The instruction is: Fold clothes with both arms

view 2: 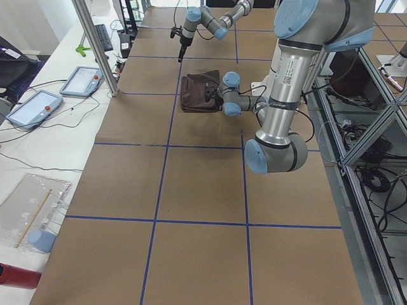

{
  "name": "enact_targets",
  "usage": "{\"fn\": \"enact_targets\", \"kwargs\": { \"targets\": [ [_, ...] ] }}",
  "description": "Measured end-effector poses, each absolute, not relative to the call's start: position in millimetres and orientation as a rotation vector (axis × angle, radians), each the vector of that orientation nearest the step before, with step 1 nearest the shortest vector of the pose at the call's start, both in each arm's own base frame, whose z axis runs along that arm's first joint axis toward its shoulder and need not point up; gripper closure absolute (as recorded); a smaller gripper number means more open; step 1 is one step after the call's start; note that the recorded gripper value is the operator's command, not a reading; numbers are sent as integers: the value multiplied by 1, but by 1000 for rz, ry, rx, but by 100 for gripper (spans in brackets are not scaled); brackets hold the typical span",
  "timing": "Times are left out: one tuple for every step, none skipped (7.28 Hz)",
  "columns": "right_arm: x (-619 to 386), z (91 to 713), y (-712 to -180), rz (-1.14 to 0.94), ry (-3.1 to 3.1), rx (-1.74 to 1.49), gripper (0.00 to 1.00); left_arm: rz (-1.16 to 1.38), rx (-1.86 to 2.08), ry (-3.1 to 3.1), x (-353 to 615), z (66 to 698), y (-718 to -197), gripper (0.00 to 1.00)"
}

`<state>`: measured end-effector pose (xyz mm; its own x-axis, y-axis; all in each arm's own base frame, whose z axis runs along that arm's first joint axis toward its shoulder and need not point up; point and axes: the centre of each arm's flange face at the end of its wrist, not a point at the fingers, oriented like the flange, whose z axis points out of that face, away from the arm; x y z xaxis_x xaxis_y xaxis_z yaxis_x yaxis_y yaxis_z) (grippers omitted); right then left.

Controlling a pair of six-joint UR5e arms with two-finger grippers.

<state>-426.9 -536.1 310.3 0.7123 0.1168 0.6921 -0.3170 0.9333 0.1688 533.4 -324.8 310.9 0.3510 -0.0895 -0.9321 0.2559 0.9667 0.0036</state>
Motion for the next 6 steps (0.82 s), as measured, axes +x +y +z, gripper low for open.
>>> {"fn": "enact_targets", "kwargs": {
  "targets": [
    [-427, 311, -536, 245, -741, 286, 0, -223, 158, 1189, 518, 318, -319, 100],
    [-427, 311, -536, 245, -741, 286, 0, -224, 157, 1183, 503, 326, -314, 19],
    [-427, 311, -536, 244, -742, 285, 0, -221, 157, 1180, 497, 329, -311, 0],
    [-427, 311, -536, 242, -743, 283, 0, -215, 158, 1179, 495, 330, -309, 0],
    [-427, 310, -535, 237, -749, 275, 0, -208, 158, 1179, 492, 328, -308, 0],
    [-424, 308, -533, 223, -765, 256, 0, -177, 163, 1167, 483, 317, -307, 0]
  ]
}}
